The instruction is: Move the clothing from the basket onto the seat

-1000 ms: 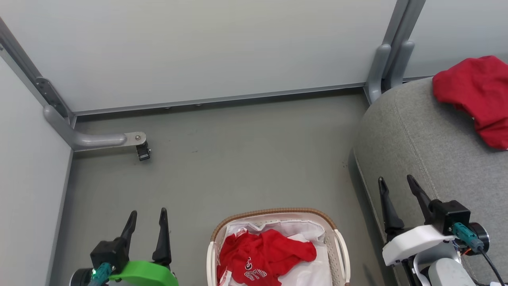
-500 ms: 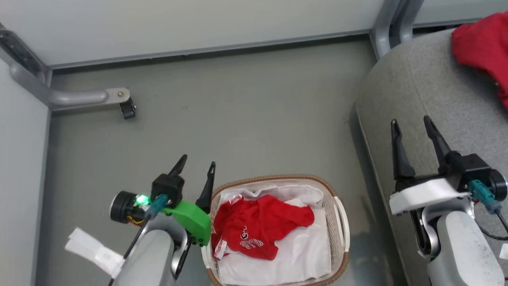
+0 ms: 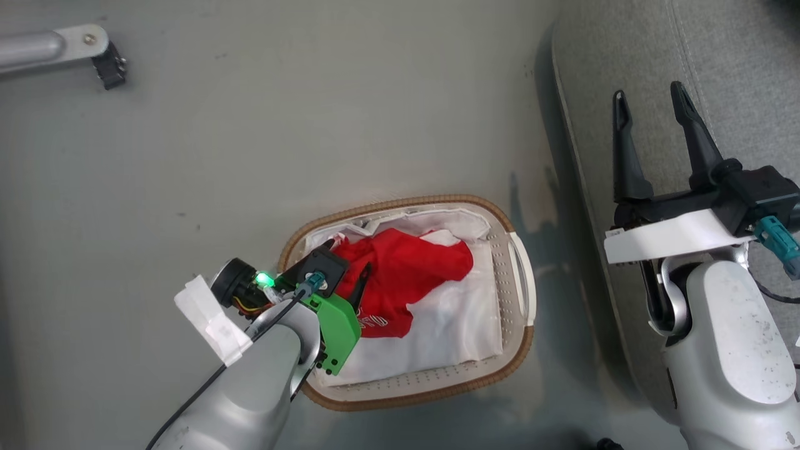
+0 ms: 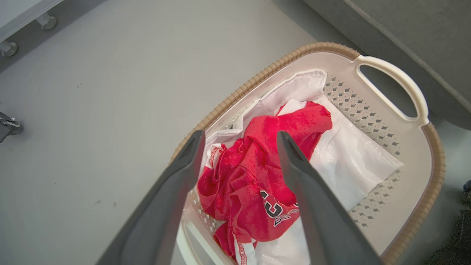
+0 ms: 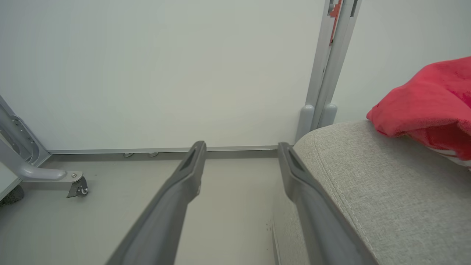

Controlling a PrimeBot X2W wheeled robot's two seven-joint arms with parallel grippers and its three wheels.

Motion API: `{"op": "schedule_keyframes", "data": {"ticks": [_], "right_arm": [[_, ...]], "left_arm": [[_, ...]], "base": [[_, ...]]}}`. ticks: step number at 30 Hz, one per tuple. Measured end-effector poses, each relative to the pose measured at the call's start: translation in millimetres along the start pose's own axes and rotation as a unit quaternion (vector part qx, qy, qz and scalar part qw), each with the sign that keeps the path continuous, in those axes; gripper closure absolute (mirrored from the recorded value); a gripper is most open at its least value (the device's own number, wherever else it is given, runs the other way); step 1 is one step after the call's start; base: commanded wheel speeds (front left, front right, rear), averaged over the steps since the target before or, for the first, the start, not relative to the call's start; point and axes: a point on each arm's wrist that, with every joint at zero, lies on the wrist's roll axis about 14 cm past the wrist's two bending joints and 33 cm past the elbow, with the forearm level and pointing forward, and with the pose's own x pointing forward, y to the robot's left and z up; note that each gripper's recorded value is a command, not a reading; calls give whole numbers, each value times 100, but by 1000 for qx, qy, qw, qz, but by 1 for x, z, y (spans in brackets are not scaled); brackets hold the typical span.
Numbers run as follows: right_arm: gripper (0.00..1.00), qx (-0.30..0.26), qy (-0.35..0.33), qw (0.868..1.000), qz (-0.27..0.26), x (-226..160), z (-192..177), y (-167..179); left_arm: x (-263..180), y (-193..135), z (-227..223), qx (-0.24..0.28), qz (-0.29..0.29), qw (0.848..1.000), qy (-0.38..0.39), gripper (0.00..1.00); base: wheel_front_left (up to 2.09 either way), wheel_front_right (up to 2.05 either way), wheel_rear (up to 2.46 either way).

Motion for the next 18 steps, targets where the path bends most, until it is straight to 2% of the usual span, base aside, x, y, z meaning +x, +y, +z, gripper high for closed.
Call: {"op": "schedule_keyframes", "data": {"ticks": [8,18], "right_arm": [[0,-16,23,1000,-5,11,-32,-14],[0,-24,47,998,-15,15,-61,-30]], "left_arm": [[38,-16,-54,9,-58,994,93,0],[70,-25,-101,9,-92,983,156,0]], "base": [[0,0,0],[0,0,0]]}}
